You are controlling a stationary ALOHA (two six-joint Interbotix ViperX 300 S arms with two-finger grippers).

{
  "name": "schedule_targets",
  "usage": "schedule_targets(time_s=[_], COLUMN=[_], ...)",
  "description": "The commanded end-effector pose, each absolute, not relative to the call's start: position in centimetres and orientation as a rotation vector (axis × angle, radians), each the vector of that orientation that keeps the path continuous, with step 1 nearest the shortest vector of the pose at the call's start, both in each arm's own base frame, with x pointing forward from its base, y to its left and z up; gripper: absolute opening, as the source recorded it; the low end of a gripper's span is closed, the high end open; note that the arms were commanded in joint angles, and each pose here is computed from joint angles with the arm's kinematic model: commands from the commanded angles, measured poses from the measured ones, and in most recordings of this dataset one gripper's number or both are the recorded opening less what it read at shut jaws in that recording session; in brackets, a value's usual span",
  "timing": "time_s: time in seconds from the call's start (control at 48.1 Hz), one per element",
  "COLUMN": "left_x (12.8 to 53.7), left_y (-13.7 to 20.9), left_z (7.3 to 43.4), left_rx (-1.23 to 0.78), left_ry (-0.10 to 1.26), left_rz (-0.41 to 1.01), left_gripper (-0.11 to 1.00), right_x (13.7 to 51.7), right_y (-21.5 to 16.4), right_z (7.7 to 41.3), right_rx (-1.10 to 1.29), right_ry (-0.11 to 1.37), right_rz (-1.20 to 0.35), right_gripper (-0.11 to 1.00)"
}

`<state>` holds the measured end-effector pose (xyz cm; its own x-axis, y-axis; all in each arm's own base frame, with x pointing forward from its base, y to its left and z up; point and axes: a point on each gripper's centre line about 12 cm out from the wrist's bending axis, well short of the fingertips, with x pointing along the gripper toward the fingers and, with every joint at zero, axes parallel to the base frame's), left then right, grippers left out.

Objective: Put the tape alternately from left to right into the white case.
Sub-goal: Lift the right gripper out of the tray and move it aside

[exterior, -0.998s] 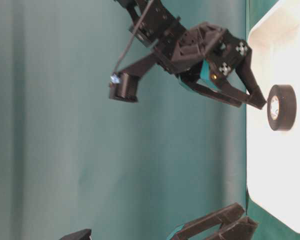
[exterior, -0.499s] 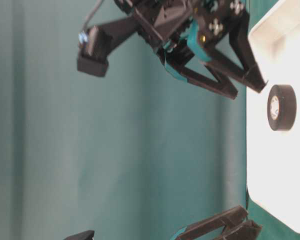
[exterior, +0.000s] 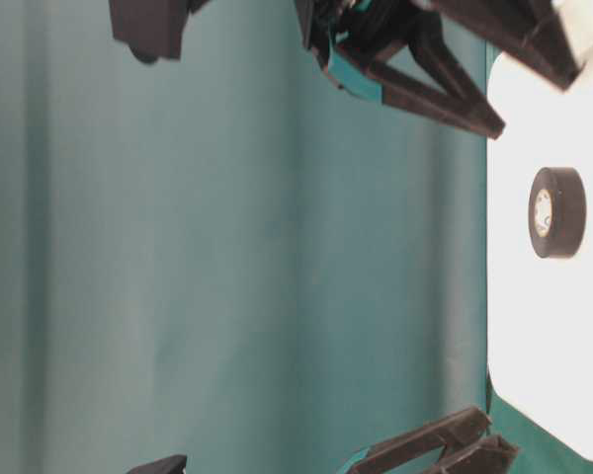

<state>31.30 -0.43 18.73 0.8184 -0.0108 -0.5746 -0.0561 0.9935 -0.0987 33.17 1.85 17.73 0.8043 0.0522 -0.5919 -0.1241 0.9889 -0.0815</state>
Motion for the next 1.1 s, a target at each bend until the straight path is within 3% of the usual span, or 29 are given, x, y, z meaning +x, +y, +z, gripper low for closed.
schedule_targets(time_s=[0.0, 0.769, 1.081], left_x=[31.5, 31.5, 30.9], left_y=[-0.4, -0.6, -3.5], left_z=[19.3, 19.4, 18.9], left_rx=[-0.113, -0.116, -0.086], left_ry=[0.594, 0.592, 0.662], left_rz=[0.023, 0.018, -0.067], left_gripper=[0.59, 0.59, 0.59], right_x=[32.8, 32.0, 32.0], right_y=[2.4, 2.9, 3.0], right_z=[18.8, 18.7, 18.8], right_rx=[-0.122, -0.12, -0.121], right_ry=[0.592, 0.559, 0.558], right_rz=[0.11, 0.135, 0.136], right_gripper=[0.81, 0.81, 0.81])
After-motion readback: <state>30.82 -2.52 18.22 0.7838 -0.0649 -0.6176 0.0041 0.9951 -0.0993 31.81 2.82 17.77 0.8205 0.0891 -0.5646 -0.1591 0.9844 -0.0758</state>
